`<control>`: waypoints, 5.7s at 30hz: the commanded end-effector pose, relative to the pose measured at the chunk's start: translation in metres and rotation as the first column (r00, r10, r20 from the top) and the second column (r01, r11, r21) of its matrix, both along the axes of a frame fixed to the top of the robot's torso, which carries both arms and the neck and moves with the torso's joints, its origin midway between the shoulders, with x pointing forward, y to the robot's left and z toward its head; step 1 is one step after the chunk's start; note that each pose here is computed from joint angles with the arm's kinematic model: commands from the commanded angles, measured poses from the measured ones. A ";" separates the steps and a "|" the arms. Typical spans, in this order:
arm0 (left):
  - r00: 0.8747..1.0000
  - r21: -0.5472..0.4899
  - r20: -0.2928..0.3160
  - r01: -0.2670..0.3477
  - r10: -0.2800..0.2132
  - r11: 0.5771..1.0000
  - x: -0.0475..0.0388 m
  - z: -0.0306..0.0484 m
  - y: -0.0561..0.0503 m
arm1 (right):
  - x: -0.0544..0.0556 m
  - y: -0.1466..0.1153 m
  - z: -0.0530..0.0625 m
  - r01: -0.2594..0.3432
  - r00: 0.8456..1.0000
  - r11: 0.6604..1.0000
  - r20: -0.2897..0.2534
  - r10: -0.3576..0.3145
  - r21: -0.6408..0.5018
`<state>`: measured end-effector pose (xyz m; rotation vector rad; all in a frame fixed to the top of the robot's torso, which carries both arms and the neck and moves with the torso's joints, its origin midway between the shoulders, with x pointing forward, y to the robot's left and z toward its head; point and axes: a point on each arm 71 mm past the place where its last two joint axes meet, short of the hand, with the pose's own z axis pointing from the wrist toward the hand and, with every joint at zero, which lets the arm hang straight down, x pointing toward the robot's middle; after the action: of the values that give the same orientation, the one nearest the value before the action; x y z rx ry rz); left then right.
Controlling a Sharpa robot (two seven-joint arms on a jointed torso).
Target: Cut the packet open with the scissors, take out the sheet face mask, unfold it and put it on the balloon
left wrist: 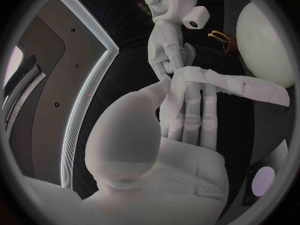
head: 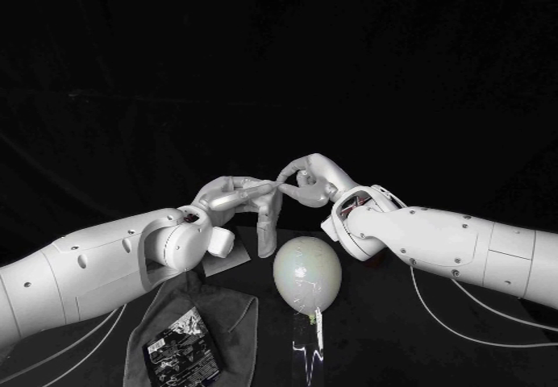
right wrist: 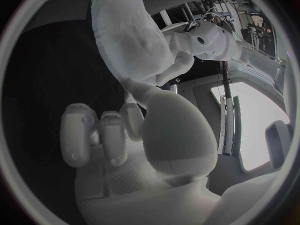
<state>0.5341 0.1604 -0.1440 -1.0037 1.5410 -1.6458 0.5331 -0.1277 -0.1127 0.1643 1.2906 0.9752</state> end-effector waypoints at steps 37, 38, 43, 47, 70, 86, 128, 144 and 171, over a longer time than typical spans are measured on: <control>0.978 -0.037 0.071 0.199 -0.196 0.979 -0.0242 0.0097 -0.024 | 0.007 -0.001 0.007 0.082 0.987 0.995 0.134 -0.090 0.064; 0.977 -0.039 0.074 0.206 -0.202 0.978 -0.0253 0.0101 -0.026 | 0.007 -0.001 0.007 0.083 0.987 0.994 0.134 -0.091 0.067; 0.973 -0.042 0.077 0.220 -0.216 0.975 -0.0270 0.0106 -0.029 | 0.008 -0.002 0.007 0.085 0.986 0.992 0.135 -0.097 0.092; 0.969 -0.040 0.078 0.236 -0.233 0.971 -0.0277 0.0106 -0.032 | 0.009 -0.003 0.007 0.083 0.988 0.990 0.123 -0.097 0.118; 0.984 -0.053 0.160 0.090 -0.081 0.995 -0.0240 0.0156 0.014 | 0.003 -0.020 0.004 0.035 0.999 0.972 0.019 -0.041 0.233; 0.962 0.042 0.264 -0.081 0.067 0.996 -0.0161 0.0193 0.029 | -0.013 -0.027 0.000 -0.014 0.999 0.966 -0.042 0.026 0.260; 0.977 -0.136 -0.074 0.188 -0.199 0.973 0.0343 -0.0071 -0.004 | -0.002 0.016 0.065 -0.430 0.863 0.886 -0.210 0.459 0.171; 0.884 -0.222 -0.113 0.423 -0.454 0.879 0.0248 -0.0071 -0.020 | 0.008 0.018 0.074 -0.459 0.831 0.873 -0.266 0.488 0.168; 0.902 -0.161 -0.121 0.395 -0.415 0.905 0.0267 -0.0090 -0.006 | 0.022 -0.020 0.076 -0.362 0.858 0.910 -0.310 0.410 0.203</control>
<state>0.5618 0.1570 -0.1540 -0.9676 1.8418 -2.0290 0.5536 -0.1462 -0.0369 0.1693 1.6082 1.4273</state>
